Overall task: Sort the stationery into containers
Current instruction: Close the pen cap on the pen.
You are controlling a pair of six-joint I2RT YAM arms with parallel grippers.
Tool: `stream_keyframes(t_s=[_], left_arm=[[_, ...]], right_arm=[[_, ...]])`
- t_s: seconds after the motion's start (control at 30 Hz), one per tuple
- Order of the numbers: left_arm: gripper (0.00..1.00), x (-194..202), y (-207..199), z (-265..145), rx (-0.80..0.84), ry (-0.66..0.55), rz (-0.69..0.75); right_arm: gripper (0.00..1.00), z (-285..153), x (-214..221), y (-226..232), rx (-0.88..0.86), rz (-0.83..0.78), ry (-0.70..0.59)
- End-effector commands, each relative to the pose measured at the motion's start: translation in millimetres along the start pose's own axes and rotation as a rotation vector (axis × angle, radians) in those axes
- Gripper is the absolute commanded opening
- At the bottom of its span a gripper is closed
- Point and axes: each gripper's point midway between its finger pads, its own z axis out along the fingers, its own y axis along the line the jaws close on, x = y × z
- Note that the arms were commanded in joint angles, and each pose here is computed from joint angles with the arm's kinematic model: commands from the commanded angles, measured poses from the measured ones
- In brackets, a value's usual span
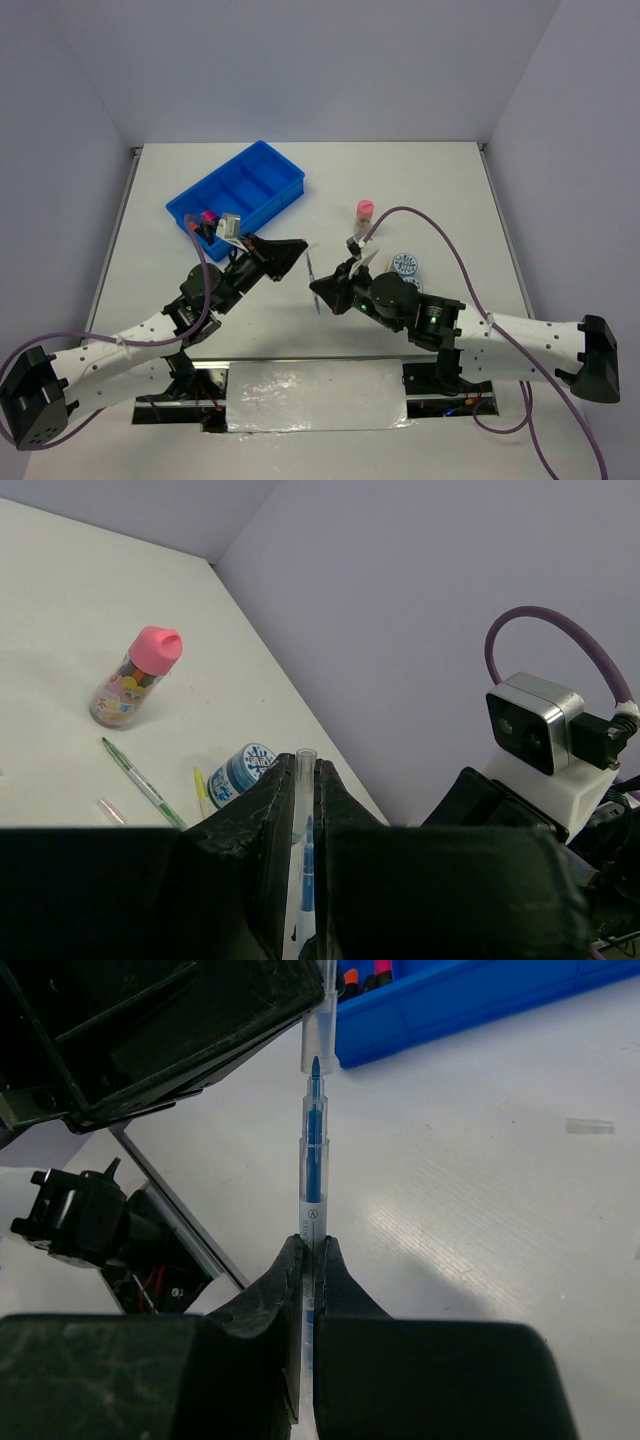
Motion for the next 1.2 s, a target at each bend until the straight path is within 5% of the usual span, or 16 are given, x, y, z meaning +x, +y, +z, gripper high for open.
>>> stream_keyframes(t_s=[0.0, 0.73, 0.97, 1.17], left_arm=[[0.00, -13, -10, 0, 0.040, -0.046, 0.014], [0.00, -5, -7, -6, 0.040, -0.017, -0.017], [0.45, -3, -19, -7, 0.090, 0.017, 0.013], [0.46, -6, -28, -7, 0.115, 0.024, 0.032]], right_arm=[[0.00, -3, -31, 12, -0.007, 0.011, -0.071], [0.00, 4, -77, 19, 0.050, -0.028, -0.168], [0.00, -1, -79, 36, -0.075, -0.131, -0.189], [0.00, -1, -79, 36, -0.070, -0.127, -0.180]])
